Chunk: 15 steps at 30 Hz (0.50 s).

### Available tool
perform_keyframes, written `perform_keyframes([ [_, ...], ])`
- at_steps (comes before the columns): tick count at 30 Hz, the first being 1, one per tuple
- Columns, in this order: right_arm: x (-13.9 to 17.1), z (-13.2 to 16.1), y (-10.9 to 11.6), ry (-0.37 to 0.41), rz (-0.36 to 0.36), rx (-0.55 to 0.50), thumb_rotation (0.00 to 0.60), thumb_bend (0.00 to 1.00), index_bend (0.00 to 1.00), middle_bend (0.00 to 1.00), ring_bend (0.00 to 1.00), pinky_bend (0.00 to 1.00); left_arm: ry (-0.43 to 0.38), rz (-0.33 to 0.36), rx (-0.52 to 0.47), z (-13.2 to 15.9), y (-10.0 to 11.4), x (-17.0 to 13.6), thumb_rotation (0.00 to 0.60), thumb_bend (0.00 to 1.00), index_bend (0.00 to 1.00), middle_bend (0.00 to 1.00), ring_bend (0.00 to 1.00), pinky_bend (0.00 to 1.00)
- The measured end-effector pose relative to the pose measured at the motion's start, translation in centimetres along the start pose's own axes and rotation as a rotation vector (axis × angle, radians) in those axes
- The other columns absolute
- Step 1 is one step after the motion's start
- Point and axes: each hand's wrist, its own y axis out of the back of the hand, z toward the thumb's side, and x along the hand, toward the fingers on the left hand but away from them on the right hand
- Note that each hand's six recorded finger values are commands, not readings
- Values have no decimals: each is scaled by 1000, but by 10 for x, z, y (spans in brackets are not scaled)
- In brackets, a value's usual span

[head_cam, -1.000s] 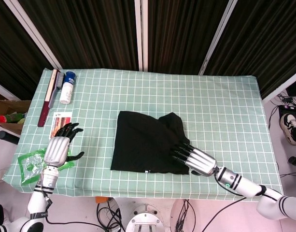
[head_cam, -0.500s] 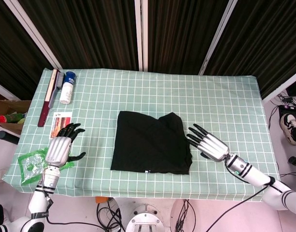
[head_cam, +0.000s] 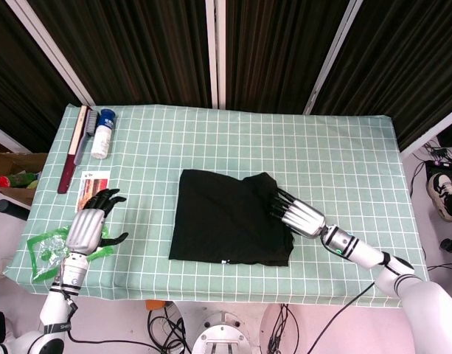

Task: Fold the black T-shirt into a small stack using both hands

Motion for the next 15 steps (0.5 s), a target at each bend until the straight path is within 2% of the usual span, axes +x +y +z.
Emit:
perform_keyframes([
  [6, -12, 9, 3, 18, -62, 6, 600, 466, 499, 311, 155, 79, -1, 3, -8, -2, 2, 0, 600, 132, 241, 116, 77, 174],
  [11, -12, 7, 8, 8, -106, 26, 600, 579, 597, 368, 193, 89, -2, 11, -14, -3, 5, -1, 600, 124, 241, 116, 77, 174],
  [15, 0, -1, 13, -15, -146, 40, 600, 597, 623, 382, 200, 95, -5, 15, -16, -3, 7, -1, 600, 121, 242, 116, 77, 174],
])
